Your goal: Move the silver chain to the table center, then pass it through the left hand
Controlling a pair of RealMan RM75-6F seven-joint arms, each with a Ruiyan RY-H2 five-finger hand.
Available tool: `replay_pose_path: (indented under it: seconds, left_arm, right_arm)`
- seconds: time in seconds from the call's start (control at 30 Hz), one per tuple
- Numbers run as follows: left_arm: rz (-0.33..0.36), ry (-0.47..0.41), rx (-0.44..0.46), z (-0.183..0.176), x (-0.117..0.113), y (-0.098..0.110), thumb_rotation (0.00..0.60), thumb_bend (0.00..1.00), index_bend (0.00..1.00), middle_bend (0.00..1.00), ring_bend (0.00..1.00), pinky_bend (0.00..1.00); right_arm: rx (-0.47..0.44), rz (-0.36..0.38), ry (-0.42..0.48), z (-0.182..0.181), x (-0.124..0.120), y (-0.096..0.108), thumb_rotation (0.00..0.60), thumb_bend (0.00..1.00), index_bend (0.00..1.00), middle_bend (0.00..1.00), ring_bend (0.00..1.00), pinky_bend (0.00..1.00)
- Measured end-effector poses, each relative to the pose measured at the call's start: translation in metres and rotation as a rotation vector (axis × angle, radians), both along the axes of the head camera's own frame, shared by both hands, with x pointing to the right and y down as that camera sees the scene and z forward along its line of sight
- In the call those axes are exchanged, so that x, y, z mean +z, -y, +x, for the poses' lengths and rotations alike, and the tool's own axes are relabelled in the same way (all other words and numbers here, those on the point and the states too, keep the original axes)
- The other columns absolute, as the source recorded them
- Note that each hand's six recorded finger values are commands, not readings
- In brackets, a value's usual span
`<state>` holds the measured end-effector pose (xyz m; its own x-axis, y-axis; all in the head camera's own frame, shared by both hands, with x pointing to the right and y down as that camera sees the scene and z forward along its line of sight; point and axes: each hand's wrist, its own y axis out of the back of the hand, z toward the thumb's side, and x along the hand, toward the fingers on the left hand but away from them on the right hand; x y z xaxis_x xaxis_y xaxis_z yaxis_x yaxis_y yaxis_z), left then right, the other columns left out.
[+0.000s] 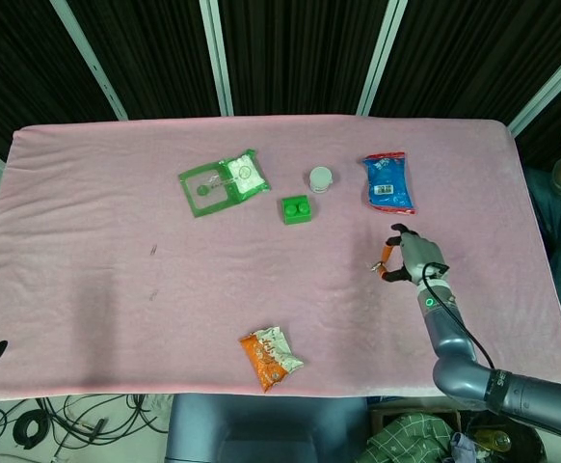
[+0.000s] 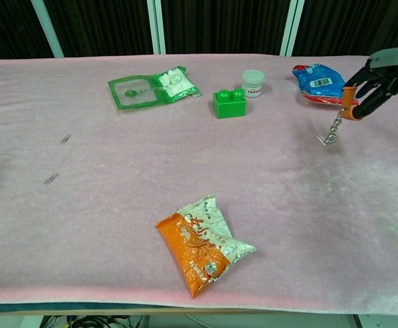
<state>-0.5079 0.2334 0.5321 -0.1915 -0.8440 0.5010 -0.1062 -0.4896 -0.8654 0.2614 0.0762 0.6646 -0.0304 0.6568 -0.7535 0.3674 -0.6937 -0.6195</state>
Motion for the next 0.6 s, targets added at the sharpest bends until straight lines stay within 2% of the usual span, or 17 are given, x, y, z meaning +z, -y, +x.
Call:
replay_pose_path:
  seconds: [0.3, 0.6]
  left_arm:
    - [0.003, -0.01, 0.001, -0.002, -0.002, 0.0, 0.6, 0.22, 0.08, 0.08, 0.0, 0.0]
    - [0.005, -0.018, -0.001, -0.003, -0.003, 0.0, 0.6, 0.22, 0.08, 0.08, 0.0, 0.0]
  right_arm:
    - [-0.042, -0.024, 0.037, -0.05, 0.008, 0.005, 0.6, 0.36, 0.66, 0.09, 0.14, 0.21]
    - [-0.065, -0.034, 0.072, -0.085, 0.012, 0.007, 0.6, 0.36, 0.66, 0.09, 0.14, 0.21]
